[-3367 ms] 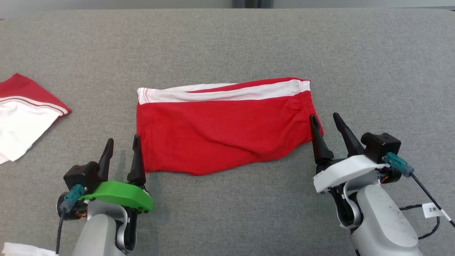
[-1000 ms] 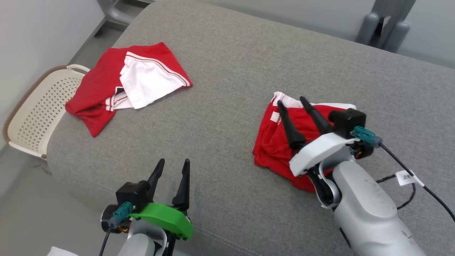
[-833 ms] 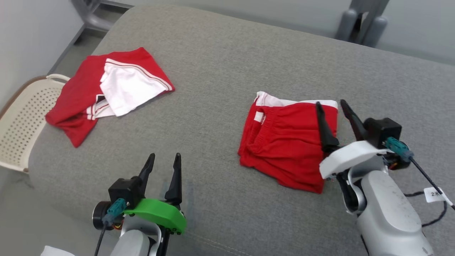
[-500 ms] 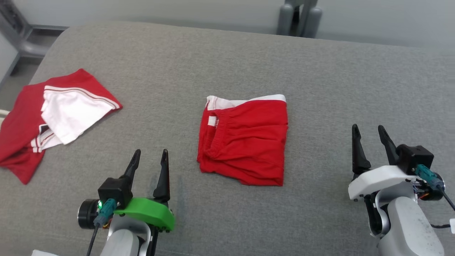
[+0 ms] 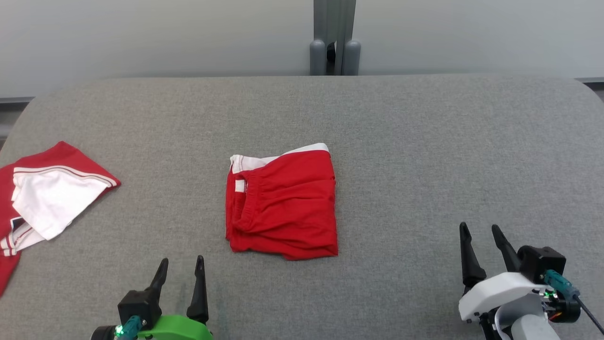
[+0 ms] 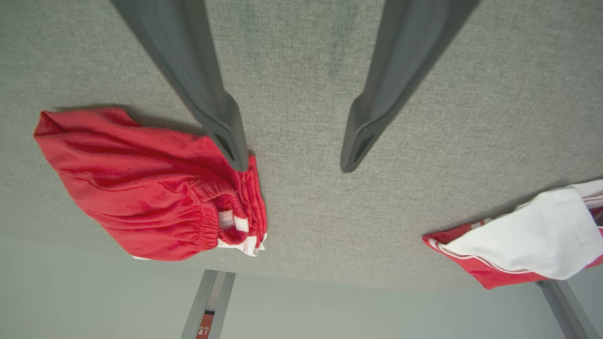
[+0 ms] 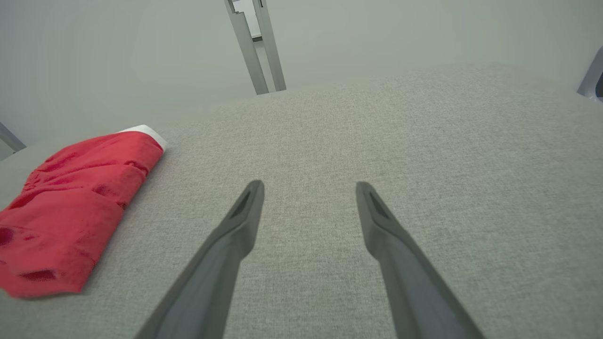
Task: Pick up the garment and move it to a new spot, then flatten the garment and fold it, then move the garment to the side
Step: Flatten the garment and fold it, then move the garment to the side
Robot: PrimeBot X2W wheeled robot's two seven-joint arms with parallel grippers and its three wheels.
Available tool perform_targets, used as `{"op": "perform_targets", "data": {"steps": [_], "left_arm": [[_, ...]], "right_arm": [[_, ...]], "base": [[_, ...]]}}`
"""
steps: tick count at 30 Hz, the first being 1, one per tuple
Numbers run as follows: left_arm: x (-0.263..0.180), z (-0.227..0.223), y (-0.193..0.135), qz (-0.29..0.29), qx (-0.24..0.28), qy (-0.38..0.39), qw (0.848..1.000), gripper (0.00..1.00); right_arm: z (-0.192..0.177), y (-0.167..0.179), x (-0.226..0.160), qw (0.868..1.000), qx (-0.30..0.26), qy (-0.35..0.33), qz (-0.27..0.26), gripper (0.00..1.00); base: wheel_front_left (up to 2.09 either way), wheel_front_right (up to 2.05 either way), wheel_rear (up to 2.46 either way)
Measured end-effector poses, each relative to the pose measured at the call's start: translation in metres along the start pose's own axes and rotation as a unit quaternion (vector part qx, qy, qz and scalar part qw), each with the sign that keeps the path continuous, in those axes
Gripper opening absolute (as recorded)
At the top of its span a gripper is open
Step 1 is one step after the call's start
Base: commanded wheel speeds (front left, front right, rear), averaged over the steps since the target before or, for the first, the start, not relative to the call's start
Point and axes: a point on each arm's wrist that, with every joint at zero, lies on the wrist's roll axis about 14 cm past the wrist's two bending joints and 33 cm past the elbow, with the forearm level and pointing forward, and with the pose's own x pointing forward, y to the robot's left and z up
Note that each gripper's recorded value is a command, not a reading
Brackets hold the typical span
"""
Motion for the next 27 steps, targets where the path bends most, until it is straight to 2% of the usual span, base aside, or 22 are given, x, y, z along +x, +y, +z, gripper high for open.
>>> {"op": "perform_targets", "data": {"steps": [6, 12, 20, 27], "left_arm": [[-0.008, 0.003, -0.005, -0.011, 0.008, -0.007, 1.000, 1.00], [-0.009, 0.001, -0.008, -0.018, 0.010, -0.004, 1.000, 1.00], [-0.011, 0.004, -0.022, -0.043, 0.007, -0.007, 0.999, 1.00], [-0.028, -0.003, 0.007, 0.010, -0.004, 0.001, 1.000, 1.00]], "right_arm": [[-0.004, 0.005, -0.016, 1.000, 0.006, 0.003, 0.007, 1.00], [-0.012, 0.021, -0.013, 0.999, -0.001, 0.018, 0.031, 1.00], [-0.007, 0.082, 0.032, 0.993, -0.019, 0.019, 0.119, 1.00], [-0.018, 0.145, 0.069, 0.980, -0.011, 0.045, 0.194, 1.00]], "base": [[0.00, 0.00, 0.00], [0.00, 0.00, 0.00], [0.00, 0.00, 0.00], [0.00, 0.00, 0.00]]}}
